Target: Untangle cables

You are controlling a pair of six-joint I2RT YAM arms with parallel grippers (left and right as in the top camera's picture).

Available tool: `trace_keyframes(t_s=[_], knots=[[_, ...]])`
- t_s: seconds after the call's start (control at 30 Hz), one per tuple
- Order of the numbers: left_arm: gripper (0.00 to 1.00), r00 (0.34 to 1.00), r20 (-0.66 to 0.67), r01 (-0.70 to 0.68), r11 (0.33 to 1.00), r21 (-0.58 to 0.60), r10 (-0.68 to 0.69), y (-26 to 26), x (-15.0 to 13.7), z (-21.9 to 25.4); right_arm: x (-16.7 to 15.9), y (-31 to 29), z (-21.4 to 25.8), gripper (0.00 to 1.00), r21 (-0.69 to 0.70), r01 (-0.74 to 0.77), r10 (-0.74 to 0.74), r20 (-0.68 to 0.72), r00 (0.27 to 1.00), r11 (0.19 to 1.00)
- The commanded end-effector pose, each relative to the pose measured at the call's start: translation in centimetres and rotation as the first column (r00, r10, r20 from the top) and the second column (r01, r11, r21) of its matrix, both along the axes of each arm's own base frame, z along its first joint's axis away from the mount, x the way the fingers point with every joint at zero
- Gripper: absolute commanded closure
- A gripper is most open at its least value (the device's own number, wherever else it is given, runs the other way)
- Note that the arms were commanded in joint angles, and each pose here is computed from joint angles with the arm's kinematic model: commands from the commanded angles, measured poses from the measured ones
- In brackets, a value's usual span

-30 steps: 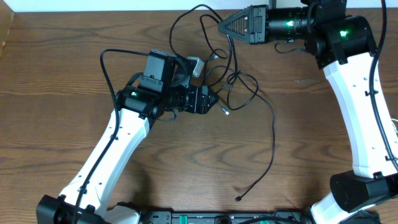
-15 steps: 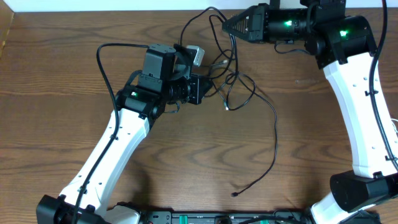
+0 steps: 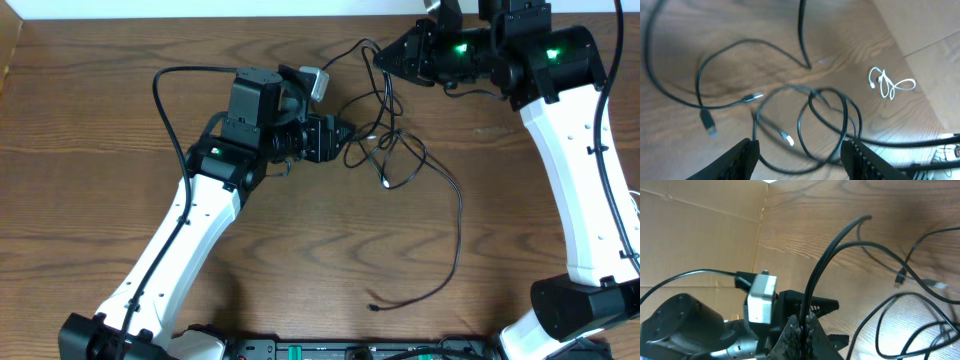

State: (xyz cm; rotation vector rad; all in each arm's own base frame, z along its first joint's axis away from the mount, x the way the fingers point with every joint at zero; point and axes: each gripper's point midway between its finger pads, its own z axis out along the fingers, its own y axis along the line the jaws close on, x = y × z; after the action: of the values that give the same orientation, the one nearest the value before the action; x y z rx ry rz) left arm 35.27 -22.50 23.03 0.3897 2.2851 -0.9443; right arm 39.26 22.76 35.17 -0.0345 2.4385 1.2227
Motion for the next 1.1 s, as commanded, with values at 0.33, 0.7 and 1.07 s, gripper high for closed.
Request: trace_keyframes(t_s=[0.33, 0.7, 1.07], knots=[[0.39, 0.960, 0.071, 0.271, 0.962, -0.001, -0.271, -3.0, -3.9, 0.7, 2.6, -3.5, -0.8, 0.99, -0.106, 0.187, -0.185, 0.028, 0.982, 0.977], [0.38, 0.915, 0.164, 0.391, 0.912, -0.126, -0.369, -4.8, -4.9, 3.8, 1.5, -3.2, -1.8, 0.99, -0.128, 0.148, -0.150, -0.013, 0.989, 0.981], [0.39, 0.892, 0.230, 0.419, 0.903, -0.098, -0.389, -5.0, -4.7, 4.2, -1.1, 1.1, 1.0, 0.99, 0.070, -0.048, 0.051, -0.036, 0.998, 0.996]])
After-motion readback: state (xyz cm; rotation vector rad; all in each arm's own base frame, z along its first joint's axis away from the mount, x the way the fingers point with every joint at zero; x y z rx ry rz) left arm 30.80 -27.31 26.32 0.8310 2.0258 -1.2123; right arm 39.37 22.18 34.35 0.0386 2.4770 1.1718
